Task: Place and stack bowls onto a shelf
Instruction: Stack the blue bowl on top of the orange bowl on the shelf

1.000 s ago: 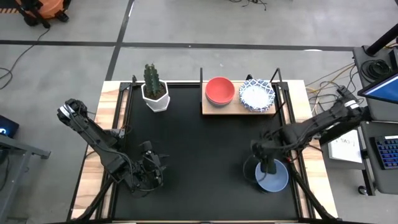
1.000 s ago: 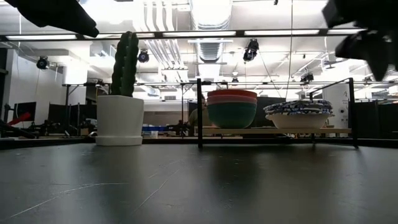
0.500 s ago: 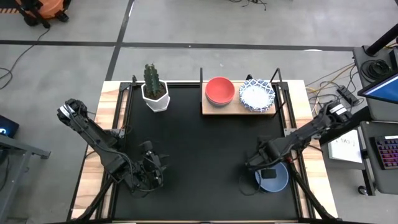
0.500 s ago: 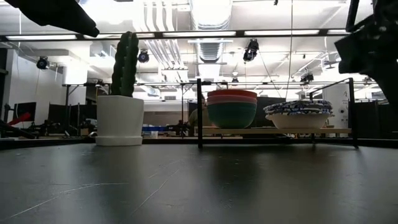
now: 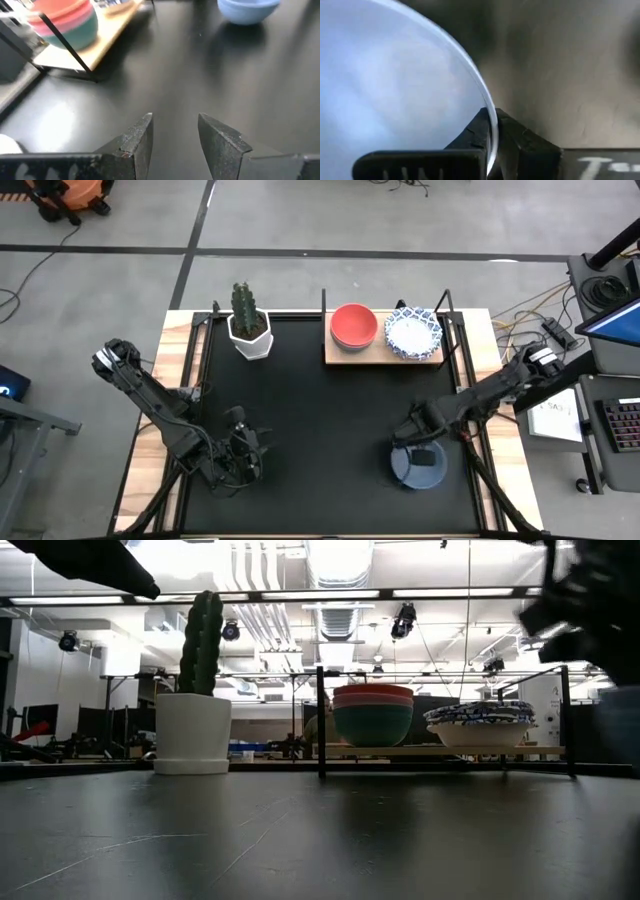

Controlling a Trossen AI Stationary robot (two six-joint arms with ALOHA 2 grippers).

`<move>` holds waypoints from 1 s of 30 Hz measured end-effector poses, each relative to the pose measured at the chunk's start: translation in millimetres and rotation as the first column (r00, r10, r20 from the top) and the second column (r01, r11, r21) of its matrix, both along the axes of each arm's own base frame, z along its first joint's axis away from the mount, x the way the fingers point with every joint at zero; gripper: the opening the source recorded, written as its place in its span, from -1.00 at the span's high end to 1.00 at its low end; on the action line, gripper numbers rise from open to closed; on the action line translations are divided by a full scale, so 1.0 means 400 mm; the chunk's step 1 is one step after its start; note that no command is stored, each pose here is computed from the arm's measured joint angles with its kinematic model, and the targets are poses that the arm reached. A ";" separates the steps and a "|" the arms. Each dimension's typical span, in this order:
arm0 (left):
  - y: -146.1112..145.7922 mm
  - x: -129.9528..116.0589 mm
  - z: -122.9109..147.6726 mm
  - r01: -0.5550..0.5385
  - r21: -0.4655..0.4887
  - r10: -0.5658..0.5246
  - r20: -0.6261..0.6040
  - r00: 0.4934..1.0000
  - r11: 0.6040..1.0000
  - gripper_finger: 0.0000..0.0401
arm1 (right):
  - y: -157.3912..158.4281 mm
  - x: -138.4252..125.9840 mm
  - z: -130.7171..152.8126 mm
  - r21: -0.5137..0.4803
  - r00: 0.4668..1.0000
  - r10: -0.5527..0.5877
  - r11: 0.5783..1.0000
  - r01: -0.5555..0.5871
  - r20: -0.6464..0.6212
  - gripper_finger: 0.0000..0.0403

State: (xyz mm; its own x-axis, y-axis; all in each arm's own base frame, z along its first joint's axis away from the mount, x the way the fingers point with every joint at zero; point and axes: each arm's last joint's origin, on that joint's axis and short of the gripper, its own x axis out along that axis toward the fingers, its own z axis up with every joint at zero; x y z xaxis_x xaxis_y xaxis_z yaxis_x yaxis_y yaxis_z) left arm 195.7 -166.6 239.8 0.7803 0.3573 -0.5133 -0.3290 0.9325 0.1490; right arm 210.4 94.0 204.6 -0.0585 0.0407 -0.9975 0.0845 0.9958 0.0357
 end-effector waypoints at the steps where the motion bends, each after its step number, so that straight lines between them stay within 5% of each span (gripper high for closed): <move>1: 0.001 0.000 0.001 -0.002 0.018 0.002 0.004 1.000 1.000 0.31 | -0.011 0.013 0.016 0.017 0.998 -0.044 0.999 0.043 0.037 0.95; 8: 0.009 0.004 0.005 -0.012 0.126 0.009 0.022 1.000 0.992 0.31 | -0.134 0.111 0.187 0.165 0.895 -0.349 0.935 0.314 0.276 0.95; 18: 0.011 0.006 0.004 -0.001 0.152 0.000 0.008 1.000 0.988 0.31 | -0.448 0.138 0.425 0.258 0.563 -0.623 0.762 0.593 0.543 0.95; 24: 0.012 0.005 0.004 -0.001 0.161 0.000 0.004 1.000 0.987 0.31 | -0.654 0.088 0.440 0.222 0.435 -0.706 0.633 0.742 0.558 0.95; 30: 0.013 0.005 0.004 -0.003 0.163 0.002 0.005 1.000 0.987 0.31 | -0.787 0.090 0.372 0.261 0.436 -0.764 0.596 0.759 0.476 0.95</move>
State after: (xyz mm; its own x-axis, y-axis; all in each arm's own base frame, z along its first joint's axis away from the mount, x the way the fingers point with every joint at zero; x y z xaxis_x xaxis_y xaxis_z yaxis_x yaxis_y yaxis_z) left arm 197.6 -161.6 241.3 0.7817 0.4379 -0.4441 -0.3326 0.8951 0.2971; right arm 246.3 -220.7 353.6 0.4870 -0.1780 -0.8551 0.7758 0.5379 0.3298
